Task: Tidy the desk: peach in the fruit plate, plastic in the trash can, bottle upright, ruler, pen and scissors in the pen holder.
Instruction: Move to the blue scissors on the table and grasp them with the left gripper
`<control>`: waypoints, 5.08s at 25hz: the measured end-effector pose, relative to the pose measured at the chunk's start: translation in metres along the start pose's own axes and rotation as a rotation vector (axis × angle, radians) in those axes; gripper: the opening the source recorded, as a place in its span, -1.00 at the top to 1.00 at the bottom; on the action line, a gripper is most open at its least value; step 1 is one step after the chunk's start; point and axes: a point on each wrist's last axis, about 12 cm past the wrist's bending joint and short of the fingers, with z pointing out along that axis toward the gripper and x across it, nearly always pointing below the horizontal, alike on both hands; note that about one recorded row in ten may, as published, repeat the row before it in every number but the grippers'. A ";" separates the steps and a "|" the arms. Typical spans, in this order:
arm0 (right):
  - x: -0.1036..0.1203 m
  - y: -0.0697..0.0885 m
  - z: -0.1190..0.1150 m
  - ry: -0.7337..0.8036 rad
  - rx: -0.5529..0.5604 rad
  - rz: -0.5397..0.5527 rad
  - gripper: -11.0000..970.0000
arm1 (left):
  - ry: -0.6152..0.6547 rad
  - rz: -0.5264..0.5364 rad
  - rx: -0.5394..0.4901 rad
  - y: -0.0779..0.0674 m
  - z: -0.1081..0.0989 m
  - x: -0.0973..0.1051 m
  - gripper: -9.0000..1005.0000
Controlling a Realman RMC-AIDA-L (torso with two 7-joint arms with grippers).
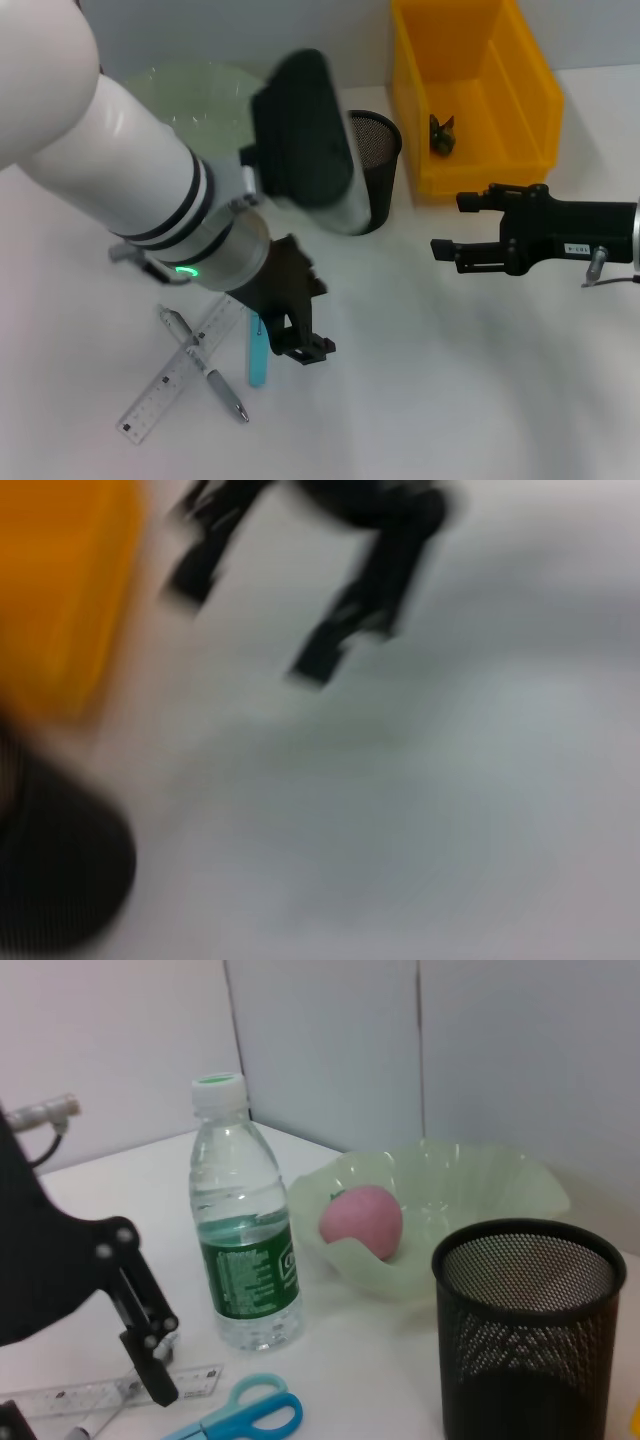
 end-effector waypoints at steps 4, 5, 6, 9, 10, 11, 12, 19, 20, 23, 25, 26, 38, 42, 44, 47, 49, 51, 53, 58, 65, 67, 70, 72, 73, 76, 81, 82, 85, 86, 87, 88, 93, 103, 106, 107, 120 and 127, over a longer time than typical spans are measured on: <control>0.007 0.001 -0.001 0.005 0.020 0.042 -0.68 | -0.011 0.393 -0.036 -0.002 -0.007 -0.009 -0.22; 0.007 0.001 -0.001 0.005 0.020 0.042 -0.68 | -0.011 0.426 -0.040 -0.002 -0.008 -0.011 -0.22; 0.007 0.001 -0.001 0.005 0.022 0.050 -0.68 | -0.004 0.481 -0.049 -0.003 -0.009 -0.013 -0.22; 0.003 -0.002 -0.001 0.002 0.024 0.070 -0.68 | 0.054 0.659 -0.087 -0.007 -0.009 -0.018 -0.22; 0.001 -0.003 -0.001 0.001 0.025 0.077 -0.68 | 0.076 0.715 -0.095 -0.009 -0.008 -0.018 -0.22; -0.001 -0.005 -0.002 0.000 0.027 0.084 -0.68 | 0.092 0.777 -0.095 -0.009 -0.006 -0.016 -0.22; -0.005 -0.008 -0.004 -0.002 0.035 0.103 -0.68 | 0.109 0.860 -0.090 -0.008 -0.003 -0.013 -0.22; -0.008 -0.016 -0.014 0.002 0.040 0.153 -0.68 | 0.233 1.087 -0.076 0.005 0.008 0.007 -0.21; -0.008 -0.016 -0.014 0.002 0.040 0.153 -0.68 | 0.233 1.087 -0.076 0.005 0.008 0.007 -0.21; -0.004 -0.013 -0.015 0.019 0.028 0.170 -0.68 | 0.294 1.159 -0.078 0.010 0.016 0.015 -0.21; -0.001 -0.011 -0.014 0.021 0.021 0.179 -0.68 | 0.310 1.198 -0.060 0.012 0.020 0.019 -0.21; -0.001 -0.010 -0.013 0.021 0.018 0.183 -0.68 | 0.314 1.215 -0.051 0.013 0.021 0.020 -0.21; 0.005 -0.008 -0.005 0.028 0.012 0.199 -0.68 | 0.304 1.331 -0.004 0.000 0.018 0.015 -0.19; 0.003 -0.008 -0.003 0.037 0.008 0.189 -0.68 | 0.298 1.369 0.030 -0.004 0.020 0.013 -0.18; 0.003 -0.008 -0.003 0.040 0.006 0.183 -0.68 | 0.279 1.391 0.049 -0.006 0.022 0.011 -0.18; 0.004 -0.006 -0.001 0.038 0.001 0.173 -0.68 | 0.270 1.400 0.063 -0.007 0.024 0.010 -0.17; 0.005 -0.005 0.000 0.038 0.000 0.172 -0.68 | 0.271 1.404 0.080 -0.008 0.026 0.010 -0.17; 0.005 -0.005 0.000 0.038 0.000 0.173 -0.68 | 0.276 1.410 0.100 -0.009 0.029 0.011 -0.16; 0.007 -0.004 0.000 0.037 -0.001 0.174 -0.68 | 0.281 1.416 0.115 -0.010 0.031 0.011 -0.16; 0.009 -0.002 0.002 0.034 -0.003 0.175 -0.68 | 0.279 1.437 0.135 -0.012 0.033 0.012 -0.15; 0.008 -0.001 0.004 0.033 -0.010 0.169 -0.68 | 0.269 1.465 0.164 -0.010 0.038 0.014 -0.14; 0.008 0.000 0.005 0.032 -0.011 0.166 -0.68 | 0.267 1.468 0.166 -0.010 0.039 0.014 -0.14; 0.008 0.000 0.005 0.032 -0.012 0.166 -0.68 | 0.263 1.471 0.167 -0.009 0.041 0.015 -0.13; 0.008 0.000 0.006 0.031 -0.012 0.164 -0.68 | 0.261 1.476 0.165 -0.007 0.044 0.015 -0.13; 0.008 0.000 0.006 0.031 -0.012 0.164 -0.68 | 0.261 1.476 0.165 -0.007 0.044 0.015 -0.13; 0.008 0.000 0.006 0.030 -0.013 0.159 -0.68 | 0.261 1.476 0.165 -0.007 0.044 0.015 -0.12; 0.008 0.002 0.008 0.027 -0.017 0.154 -0.68 | 0.245 1.484 0.176 -0.006 0.049 0.015 -0.11; 0.008 0.002 0.008 0.027 -0.017 0.154 -0.68 | 0.245 1.484 0.176 -0.006 0.049 0.015 -0.11; 0.007 0.002 0.008 0.027 -0.017 0.154 -0.68 | 0.234 1.483 0.180 -0.006 0.050 0.014 -0.10; 0.007 0.002 0.008 0.027 -0.017 0.154 -0.68 | 0.234 1.483 0.180 -0.006 0.050 0.014 -0.10; 0.008 0.002 0.009 0.026 -0.019 0.154 -0.68 | 0.234 1.483 0.180 -0.006 0.050 0.014 -0.10; 0.008 0.002 0.009 0.026 -0.019 0.154 -0.68 | 0.234 1.483 0.180 -0.006 0.050 0.014 -0.10; 0.008 0.002 0.009 0.027 -0.020 0.154 -0.68 | 0.223 1.477 0.184 -0.007 0.051 0.014 -0.09; 0.007 0.003 0.010 0.027 -0.019 0.154 -0.68 | 0.202 1.469 0.168 -0.008 0.053 0.014 -0.07; 0.007 0.003 0.010 0.026 -0.020 0.153 -0.68 | 0.201 1.469 0.160 -0.008 0.054 0.014 -0.07; 0.007 0.003 0.010 0.026 -0.021 0.153 -0.68 | 0.202 1.467 0.155 -0.008 0.055 0.014 -0.07; 0.006 0.003 0.011 0.024 -0.030 0.150 -0.68 | 0.240 1.432 0.169 -0.008 0.056 0.015 0.10; 0.005 0.003 0.011 0.023 -0.030 0.147 -0.68 | 0.256 1.433 0.187 -0.009 0.055 0.012 0.36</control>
